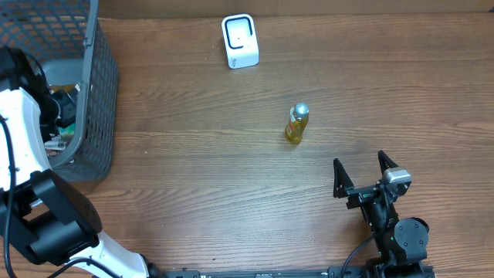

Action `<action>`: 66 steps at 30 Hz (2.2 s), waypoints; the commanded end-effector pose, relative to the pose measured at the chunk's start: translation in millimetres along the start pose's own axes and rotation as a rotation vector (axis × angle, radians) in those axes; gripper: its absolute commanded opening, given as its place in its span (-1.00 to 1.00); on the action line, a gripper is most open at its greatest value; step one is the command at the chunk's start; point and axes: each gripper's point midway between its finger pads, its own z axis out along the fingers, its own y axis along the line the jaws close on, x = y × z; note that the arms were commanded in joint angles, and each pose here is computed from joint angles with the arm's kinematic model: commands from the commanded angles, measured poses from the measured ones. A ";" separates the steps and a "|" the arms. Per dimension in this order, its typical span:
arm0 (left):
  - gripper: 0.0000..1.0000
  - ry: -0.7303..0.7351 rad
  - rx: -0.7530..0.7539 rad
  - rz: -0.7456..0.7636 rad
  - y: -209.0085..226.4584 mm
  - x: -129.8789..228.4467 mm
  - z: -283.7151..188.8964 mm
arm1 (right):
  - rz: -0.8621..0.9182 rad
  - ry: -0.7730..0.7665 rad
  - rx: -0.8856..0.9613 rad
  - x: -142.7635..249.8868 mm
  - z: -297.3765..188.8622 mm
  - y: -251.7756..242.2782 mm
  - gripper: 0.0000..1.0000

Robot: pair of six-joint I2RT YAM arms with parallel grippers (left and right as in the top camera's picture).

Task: Scan the item barcode
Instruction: 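Set the bottle down near the scanner and swing the left gripper back toward the basket, then lower the left gripper into the basket and grasp the Kleenex tissue pack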

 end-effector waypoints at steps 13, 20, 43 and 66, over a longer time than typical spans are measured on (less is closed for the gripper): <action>0.95 0.001 0.044 0.024 -5.4 15.3 42.8 | -0.001 -0.001 0.008 2.5 0.1 -2.1 1.00; 0.79 0.001 0.053 0.024 -7.0 15.4 42.8 | -0.001 -0.001 0.008 2.5 0.1 -2.1 1.00; 0.14 -0.012 0.082 0.015 -10.7 14.6 48.4 | -0.001 -0.001 0.008 2.5 0.1 -2.1 1.00; -0.13 -0.365 0.399 0.091 -66.9 -54.0 -221.3 | -0.001 -0.001 0.009 2.5 0.1 -2.2 1.00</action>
